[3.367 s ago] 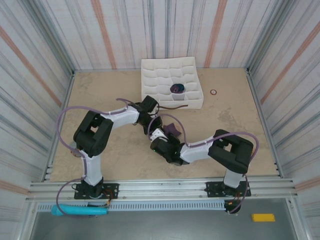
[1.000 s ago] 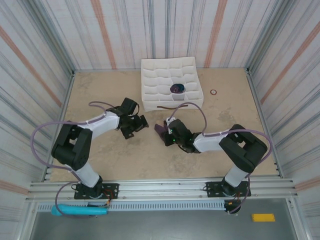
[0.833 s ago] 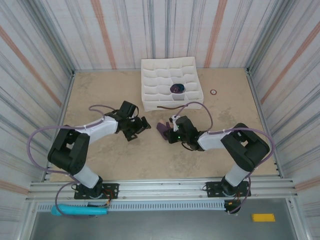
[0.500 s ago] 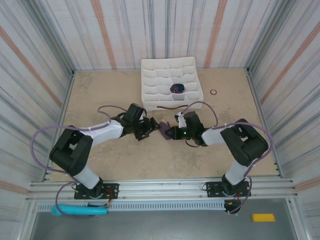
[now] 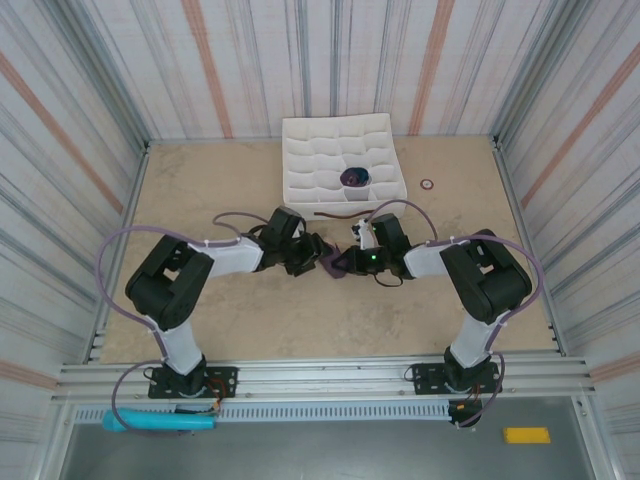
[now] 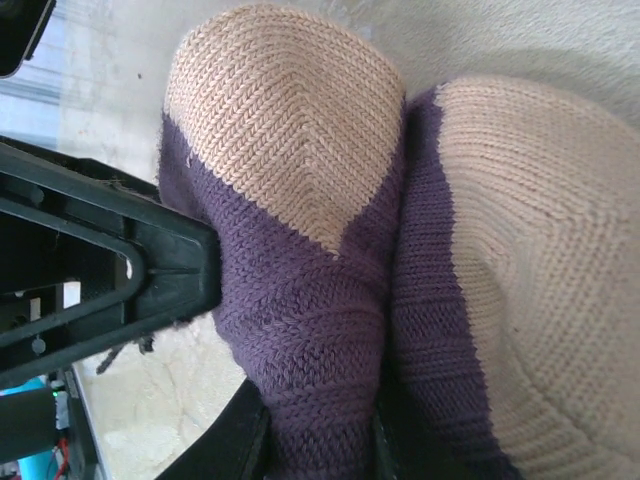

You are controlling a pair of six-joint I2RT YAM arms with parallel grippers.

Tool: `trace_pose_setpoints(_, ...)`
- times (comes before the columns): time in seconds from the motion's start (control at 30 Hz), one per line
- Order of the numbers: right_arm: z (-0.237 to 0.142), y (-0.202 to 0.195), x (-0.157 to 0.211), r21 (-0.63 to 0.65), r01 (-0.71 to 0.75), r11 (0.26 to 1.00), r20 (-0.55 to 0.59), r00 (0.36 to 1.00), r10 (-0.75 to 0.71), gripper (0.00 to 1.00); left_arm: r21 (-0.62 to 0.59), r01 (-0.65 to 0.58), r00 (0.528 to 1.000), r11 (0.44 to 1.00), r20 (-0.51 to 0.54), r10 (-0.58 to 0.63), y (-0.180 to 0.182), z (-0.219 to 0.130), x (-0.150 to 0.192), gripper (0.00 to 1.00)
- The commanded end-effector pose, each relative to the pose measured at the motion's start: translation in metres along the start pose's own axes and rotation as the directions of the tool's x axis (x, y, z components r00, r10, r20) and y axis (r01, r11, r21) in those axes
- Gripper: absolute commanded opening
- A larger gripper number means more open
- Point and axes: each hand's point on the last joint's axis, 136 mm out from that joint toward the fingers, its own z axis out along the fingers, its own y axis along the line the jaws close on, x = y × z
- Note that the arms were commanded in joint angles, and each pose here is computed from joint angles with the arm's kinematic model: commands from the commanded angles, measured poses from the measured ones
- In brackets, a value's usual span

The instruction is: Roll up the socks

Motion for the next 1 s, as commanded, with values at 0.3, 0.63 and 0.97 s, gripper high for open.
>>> trace_pose_setpoints(0.3, -0.017, -0.076, 0.089, 0.321, -0.300, 0.899, -0.177, 0.913, 0.368, 0.00, -0.175, 0.098, 0.993, 0.980, -0.047, -0.107, 0.027, 0.020, 0.021, 0.57)
trace_pose_setpoints(0.63, -0.033, -0.057, 0.063, 0.293, -0.214, 0.932, -0.120, 0.959, 0.258, 0.18, -0.269, 0.037, 0.988, 0.962, -0.137, -0.077, 0.041, 0.019, 0.021, 0.27)
trace_pose_setpoints(0.97, -0.072, -0.023, 0.030, 0.322, -0.020, 0.947, -0.014, 1.000, 0.026, 0.44, -0.298, -0.032, 0.978, 0.954, -0.206, -0.031, 0.039, 0.011, 0.014, 0.01)
